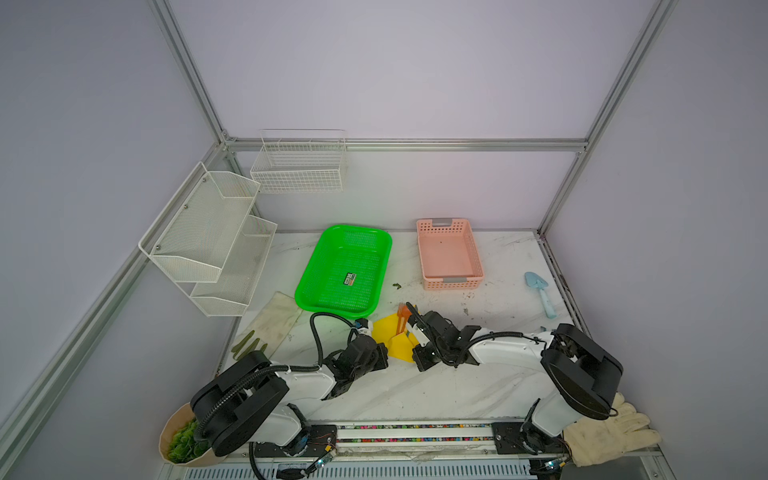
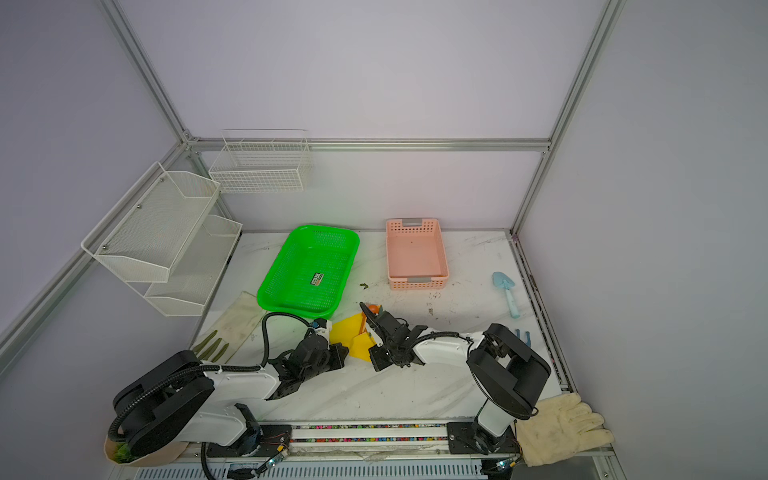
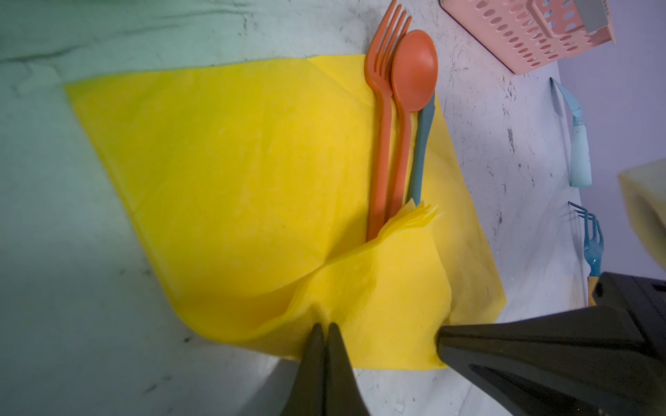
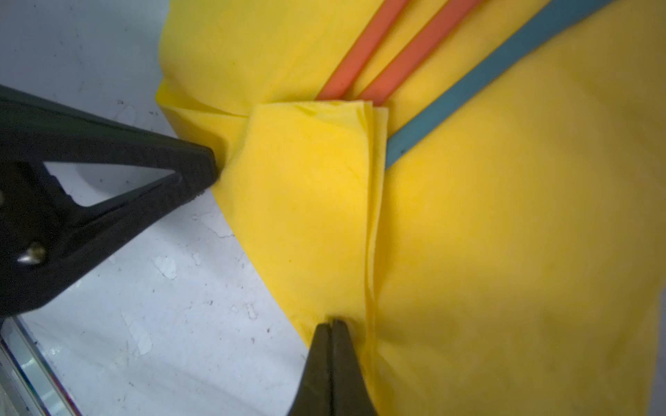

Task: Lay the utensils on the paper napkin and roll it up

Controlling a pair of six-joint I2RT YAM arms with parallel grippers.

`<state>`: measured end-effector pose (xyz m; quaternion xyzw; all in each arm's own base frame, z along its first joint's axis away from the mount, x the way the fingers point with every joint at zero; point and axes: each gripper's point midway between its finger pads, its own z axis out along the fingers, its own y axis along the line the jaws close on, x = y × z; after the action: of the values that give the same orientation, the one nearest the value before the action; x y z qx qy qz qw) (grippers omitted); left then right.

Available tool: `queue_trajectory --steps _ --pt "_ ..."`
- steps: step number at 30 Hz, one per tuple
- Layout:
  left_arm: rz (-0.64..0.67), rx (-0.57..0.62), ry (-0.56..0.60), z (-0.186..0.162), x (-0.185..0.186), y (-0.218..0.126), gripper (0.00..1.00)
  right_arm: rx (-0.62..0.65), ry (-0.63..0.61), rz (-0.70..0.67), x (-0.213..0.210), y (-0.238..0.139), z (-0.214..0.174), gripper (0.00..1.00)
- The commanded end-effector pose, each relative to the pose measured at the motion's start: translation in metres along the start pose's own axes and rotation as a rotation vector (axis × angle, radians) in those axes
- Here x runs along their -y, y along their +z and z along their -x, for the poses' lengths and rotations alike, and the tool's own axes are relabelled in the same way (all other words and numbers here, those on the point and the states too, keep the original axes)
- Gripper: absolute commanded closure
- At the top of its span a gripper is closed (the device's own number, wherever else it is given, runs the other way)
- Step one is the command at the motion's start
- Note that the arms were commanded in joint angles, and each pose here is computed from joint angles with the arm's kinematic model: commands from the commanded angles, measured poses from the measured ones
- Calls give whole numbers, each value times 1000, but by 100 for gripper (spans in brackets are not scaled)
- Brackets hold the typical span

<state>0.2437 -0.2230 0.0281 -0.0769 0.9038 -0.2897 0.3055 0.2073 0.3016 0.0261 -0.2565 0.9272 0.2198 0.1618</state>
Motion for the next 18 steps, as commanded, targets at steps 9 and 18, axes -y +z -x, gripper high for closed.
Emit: queue_trajectory --steps 9,18 --pt "-1 19 13 14 12 4 100 82 33 65 -21 -32 25 100" --pt "1 18 14 15 12 3 100 161 263 265 -50 -44 40 100"
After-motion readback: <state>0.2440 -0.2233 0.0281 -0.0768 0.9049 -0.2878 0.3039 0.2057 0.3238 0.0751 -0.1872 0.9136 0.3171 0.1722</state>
